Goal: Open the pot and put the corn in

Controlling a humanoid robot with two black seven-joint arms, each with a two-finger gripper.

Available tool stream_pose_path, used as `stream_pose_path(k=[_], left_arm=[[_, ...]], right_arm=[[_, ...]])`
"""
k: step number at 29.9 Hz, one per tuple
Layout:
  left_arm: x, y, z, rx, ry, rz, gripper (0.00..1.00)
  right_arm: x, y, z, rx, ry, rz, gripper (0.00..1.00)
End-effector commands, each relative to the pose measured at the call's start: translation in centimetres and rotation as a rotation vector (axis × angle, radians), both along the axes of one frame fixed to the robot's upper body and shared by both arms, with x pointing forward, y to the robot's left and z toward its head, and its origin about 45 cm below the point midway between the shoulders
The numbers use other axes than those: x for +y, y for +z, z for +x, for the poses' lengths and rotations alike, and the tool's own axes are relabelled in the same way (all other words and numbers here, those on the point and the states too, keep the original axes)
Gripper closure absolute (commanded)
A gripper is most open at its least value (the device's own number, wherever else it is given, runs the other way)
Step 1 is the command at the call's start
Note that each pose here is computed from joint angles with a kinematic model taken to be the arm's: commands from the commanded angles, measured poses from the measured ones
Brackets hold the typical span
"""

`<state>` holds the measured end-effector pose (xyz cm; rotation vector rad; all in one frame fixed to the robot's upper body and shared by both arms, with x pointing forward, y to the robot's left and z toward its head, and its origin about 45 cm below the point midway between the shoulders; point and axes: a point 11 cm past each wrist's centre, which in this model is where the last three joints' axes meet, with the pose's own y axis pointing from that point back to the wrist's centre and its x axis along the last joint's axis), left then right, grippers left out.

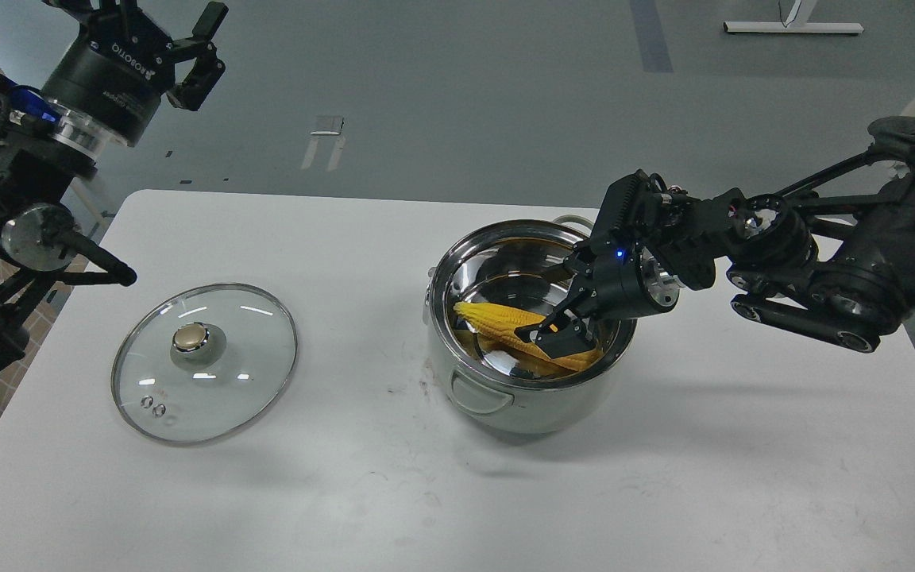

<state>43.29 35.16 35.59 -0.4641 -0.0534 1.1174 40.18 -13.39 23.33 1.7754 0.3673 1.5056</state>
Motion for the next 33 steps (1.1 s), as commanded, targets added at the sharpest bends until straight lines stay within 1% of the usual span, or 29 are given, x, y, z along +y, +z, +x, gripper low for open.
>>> stream_pose_path(k=[1,3,4,5,7,9,11,12,13,16,19,21,23,27,29,33], left_arm=[[0.1,0.0,0.0,0.0,0.002,0.002,0.04],[0.1,0.0,0.0,-0.001,0.002,0.004,0.04],[0.1,0.0,0.0,-0.001,0.002,0.004,0.04],[0.1,0.0,0.0,-0.001,0.002,0.004,0.04],[0.0,0.0,0.0,0.0,0.002,0.004,0.04],[0.1,0.0,0.0,0.0,0.003,0.006,0.04],[0.1,-0.1,0.0,0.001,0.005,0.007,0.04],[0.0,-0.2,0.1,0.002,0.004,0.005,0.04],[0.0,-0.2,0.1,0.002,0.004,0.005,0.04],[-0.4,-0.5,0.2,0.006,-0.002,-0.004,0.04],[-1.0,-1.0,0.3,0.014,-0.009,-0.016,0.04],[-1.4,-1.3,0.4,0.018,-0.011,-0.022,0.04],[-1.6,-2.3,0.8,0.039,0.015,-0.031,0.03],[-2.1,-4.0,1.3,0.074,0.04,-0.051,0.03],[-3.5,-5.5,1.5,0.102,0.023,-0.07,0.03],[-4.8,-8.3,1.3,0.157,0.015,-0.102,0.02]], right_arm=[[0.5,3.3,1.5,-0.04,-0.04,0.067,0.04],[0.3,6.9,3.0,-0.072,-0.098,0.146,0.04],[0.1,7.9,3.4,-0.082,-0.119,0.168,0.04],[-0.3,10.0,4.5,-0.104,-0.166,0.222,0.03],[-1.1,11.8,5.7,-0.127,-0.22,0.276,0.03],[-3.0,15.3,7.7,-0.159,-0.334,0.411,0.02],[-4.4,17.3,8.7,-0.159,-0.413,0.53,0.01],[-5.5,17.5,9.1,-0.124,-0.475,0.615,0.01],[-5.5,17.5,9.1,-0.124,-0.476,0.615,0.01],[-8.1,16.8,9.4,0.002,-0.626,0.832,0.01],[-9.9,14.2,9.4,0.153,-0.769,1.028,0.01],[-10.7,13.3,9.4,0.2,-0.82,1.098,0.01],[-12.4,11.6,9.5,0.274,-0.917,1.239,0.01],[-14.4,9.8,9.5,0.371,-1.026,1.453,0.01],[-15.2,7.5,9.1,0.462,-1.104,1.599,0.01],[-16.3,5.6,8.6,0.506,-1.162,1.689,0.01]])
